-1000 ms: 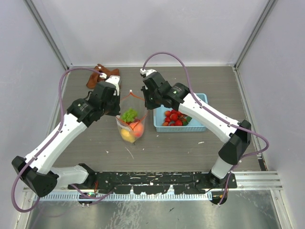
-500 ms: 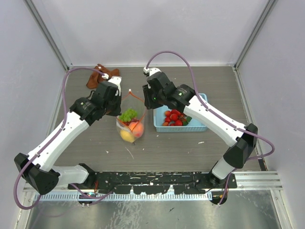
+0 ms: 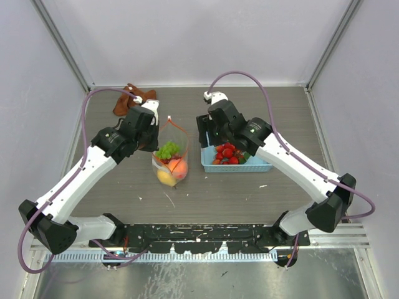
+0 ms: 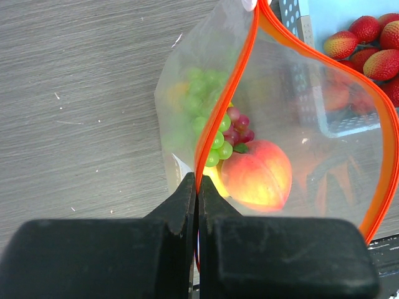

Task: Place the food in the zip-top bag and seal the zipper
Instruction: Pick up the fake fruit from the bin.

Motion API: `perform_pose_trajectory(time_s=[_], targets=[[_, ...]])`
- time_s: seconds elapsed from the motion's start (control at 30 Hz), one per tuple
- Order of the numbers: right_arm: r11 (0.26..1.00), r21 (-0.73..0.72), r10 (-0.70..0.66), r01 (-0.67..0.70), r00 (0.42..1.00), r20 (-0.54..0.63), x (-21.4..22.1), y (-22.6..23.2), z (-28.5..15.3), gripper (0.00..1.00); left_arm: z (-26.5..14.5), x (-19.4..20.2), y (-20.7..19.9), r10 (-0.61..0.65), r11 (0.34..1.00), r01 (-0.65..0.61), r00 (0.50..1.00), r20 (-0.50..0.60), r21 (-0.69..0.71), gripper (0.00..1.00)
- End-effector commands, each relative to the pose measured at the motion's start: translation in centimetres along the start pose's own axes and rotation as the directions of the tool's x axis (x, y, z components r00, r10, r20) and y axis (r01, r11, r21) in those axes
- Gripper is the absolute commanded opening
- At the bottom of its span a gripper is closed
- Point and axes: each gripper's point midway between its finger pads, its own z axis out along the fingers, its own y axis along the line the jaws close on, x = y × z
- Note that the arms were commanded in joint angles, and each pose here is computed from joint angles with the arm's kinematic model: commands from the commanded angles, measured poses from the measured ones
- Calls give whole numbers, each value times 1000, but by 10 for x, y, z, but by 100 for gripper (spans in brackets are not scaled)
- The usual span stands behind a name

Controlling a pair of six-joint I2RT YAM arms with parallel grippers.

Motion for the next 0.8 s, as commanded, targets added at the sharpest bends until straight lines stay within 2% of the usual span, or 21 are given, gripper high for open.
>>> perform_pose_trajectory(time_s=[0.0, 0.2, 0.4, 0.57, 0.77], targets=[[990, 132, 47, -50, 999, 25, 7, -43, -4, 69, -13, -22, -4, -33, 999, 30, 996, 81, 33, 0], [960, 266, 102, -91, 994, -29, 45, -94, 3, 69, -13, -22, -5, -33, 999, 30, 996, 80, 38, 0], [935, 332, 147, -120, 988, -56, 75, -122, 19, 68, -13, -22, -5, -32, 999, 29, 996, 79, 39, 0], [929, 345, 176, -133, 980, -97, 96, -134, 35, 61, -14, -22, -5, -32, 999, 29, 996, 81, 38, 0], [924, 353, 197, -149, 975, -105, 109, -146, 50, 46, -14, -22, -5, -31, 999, 28, 996, 83, 40, 0]])
